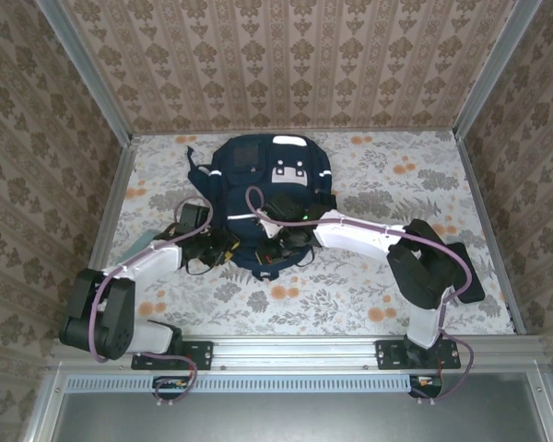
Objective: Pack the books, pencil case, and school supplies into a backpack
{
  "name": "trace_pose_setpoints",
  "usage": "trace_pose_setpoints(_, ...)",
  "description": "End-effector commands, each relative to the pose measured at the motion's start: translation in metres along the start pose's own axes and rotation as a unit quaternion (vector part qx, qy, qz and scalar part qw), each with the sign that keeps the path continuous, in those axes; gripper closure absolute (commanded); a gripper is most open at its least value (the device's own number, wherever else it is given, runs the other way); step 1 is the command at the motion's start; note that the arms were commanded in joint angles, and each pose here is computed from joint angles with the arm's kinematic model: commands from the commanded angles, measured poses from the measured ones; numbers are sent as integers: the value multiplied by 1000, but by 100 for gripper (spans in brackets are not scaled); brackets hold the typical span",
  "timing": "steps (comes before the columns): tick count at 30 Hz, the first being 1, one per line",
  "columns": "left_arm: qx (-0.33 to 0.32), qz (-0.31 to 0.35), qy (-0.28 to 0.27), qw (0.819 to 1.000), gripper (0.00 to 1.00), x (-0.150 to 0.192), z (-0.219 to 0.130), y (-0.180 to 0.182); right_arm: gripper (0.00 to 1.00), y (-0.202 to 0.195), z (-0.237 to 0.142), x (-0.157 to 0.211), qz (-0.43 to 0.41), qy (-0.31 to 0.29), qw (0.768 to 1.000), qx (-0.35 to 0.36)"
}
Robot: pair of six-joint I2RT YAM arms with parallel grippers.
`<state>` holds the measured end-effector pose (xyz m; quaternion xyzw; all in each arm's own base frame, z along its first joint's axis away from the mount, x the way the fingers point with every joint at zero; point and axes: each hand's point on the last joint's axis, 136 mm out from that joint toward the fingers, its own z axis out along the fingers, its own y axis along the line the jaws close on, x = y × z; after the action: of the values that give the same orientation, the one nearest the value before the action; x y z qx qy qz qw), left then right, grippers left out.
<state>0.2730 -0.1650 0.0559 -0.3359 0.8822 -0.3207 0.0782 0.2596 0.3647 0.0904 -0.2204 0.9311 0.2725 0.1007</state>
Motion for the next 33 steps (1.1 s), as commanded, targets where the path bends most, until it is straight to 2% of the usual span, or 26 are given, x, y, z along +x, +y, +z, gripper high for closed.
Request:
trace_pose_setpoints(1,-5,18,-14,1000,81,-5,1,-2,100,-32,-28,18,-2,4,995,102)
trace_pose_setpoints(5,-31,26,-28,999,88,-10,0,9,100,-74,-56,30,19,-6,978,207)
trace_pose_setpoints(8,-35,29,-31,998,91,-11,0,12,100,-104,-77,36,45,-17,964,260)
trace_pose_setpoints(13,-26,40,-30,998,92,-12,-2,6,100,-154,-103,39,89,-34,939,330)
trace_pose_setpoints(16,-10,58,-30,998,92,-12,-4,-6,100,-164,-113,34,102,-47,934,340)
trace_pose_setpoints(18,1,76,-29,997,92,-13,-7,-17,100,-160,-118,32,101,-56,936,333)
trace_pose_setpoints(21,12,108,-24,994,92,-13,-8,-36,100,-145,-115,35,97,-60,951,287)
trace_pose_setpoints(25,8,133,-19,991,92,-16,-8,-49,100,-105,-98,53,69,-44,981,179)
trace_pose_setpoints(29,-9,155,-21,988,91,-23,-5,-55,100,-61,-80,69,34,-34,995,92)
trace_pose_setpoints(31,-24,161,-26,986,84,-28,-4,-54,100,-50,-71,69,33,-33,996,75)
trace_pose_setpoints(33,-36,161,-31,986,71,-31,-7,-52,100,-44,-65,64,36,-38,996,67)
